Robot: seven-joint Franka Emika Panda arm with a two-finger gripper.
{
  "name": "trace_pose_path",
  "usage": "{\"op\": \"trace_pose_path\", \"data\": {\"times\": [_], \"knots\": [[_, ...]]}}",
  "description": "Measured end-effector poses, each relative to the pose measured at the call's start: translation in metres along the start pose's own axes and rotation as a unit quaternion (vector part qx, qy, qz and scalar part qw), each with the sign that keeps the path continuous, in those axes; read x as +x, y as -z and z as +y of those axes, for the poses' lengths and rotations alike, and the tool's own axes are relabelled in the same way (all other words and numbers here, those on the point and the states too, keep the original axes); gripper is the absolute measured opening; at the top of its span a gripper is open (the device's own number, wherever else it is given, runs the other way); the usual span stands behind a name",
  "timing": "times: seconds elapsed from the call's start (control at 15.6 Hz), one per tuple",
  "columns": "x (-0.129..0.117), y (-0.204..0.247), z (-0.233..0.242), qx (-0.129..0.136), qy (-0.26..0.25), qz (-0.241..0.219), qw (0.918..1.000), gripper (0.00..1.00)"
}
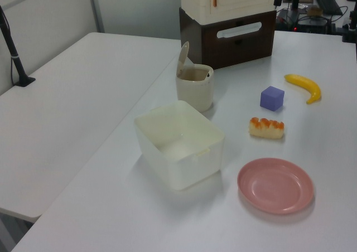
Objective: Close the trash can
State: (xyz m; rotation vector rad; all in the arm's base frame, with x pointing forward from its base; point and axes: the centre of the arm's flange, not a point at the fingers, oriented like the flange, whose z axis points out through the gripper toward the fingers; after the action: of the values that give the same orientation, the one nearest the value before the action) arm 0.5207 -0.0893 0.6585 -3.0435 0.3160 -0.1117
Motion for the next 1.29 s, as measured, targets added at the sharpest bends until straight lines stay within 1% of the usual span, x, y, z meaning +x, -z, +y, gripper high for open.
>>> {"op": "trace_pose_path", "data": {"times": [0.71, 0.96, 1.09, 1.29], "knots": [[0.0012, 0.0001, -0.0007, 0.0, 0.006, 0.0, 1.0, 1.0], [0.0017, -0.0002, 0.0041, 0.0, 0.053, 0.0, 0.9986, 1.0], [0.0014, -0.0005, 0.0058, 0.0, 0.062, -0.001, 0.9981, 1.0], [-0.0023, -0.004, 0.0014, -0.001, 0.073, -0.019, 0.9972, 1.0]]}}
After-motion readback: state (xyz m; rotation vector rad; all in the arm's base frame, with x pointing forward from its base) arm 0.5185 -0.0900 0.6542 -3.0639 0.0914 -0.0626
